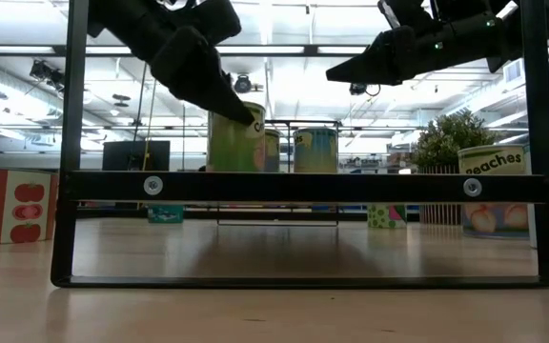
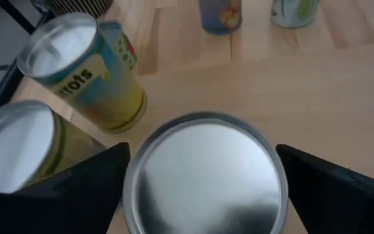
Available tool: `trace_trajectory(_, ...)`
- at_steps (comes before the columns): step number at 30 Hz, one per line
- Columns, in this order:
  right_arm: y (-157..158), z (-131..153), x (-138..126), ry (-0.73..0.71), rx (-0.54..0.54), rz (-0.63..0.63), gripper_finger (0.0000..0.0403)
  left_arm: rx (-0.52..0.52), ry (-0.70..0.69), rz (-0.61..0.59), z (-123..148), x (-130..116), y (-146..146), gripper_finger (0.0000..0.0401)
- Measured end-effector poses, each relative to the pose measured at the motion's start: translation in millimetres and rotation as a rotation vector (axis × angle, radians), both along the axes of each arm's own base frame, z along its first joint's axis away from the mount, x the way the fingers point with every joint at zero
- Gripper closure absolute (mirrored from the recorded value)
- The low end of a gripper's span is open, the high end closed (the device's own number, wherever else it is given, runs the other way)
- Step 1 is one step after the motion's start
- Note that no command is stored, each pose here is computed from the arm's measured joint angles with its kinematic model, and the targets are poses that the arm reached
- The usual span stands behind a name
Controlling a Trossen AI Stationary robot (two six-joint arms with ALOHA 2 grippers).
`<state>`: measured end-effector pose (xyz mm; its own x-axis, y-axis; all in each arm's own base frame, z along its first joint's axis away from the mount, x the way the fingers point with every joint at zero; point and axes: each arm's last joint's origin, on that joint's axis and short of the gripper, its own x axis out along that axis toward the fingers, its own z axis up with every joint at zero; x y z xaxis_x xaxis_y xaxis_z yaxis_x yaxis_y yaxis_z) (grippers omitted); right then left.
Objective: Pick and place cans onto a shelf
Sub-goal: Put the canned oranges on the shelf
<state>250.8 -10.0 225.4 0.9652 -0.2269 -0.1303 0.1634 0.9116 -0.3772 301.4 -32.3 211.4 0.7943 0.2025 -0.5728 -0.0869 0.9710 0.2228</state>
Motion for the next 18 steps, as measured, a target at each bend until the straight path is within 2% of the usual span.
trace_trajectory(18,0.0,-0.1,0.0,0.002,-0.007,0.001,0.003,0.227,0.017,-0.095,3.2,1.7,1.3,0.0012)
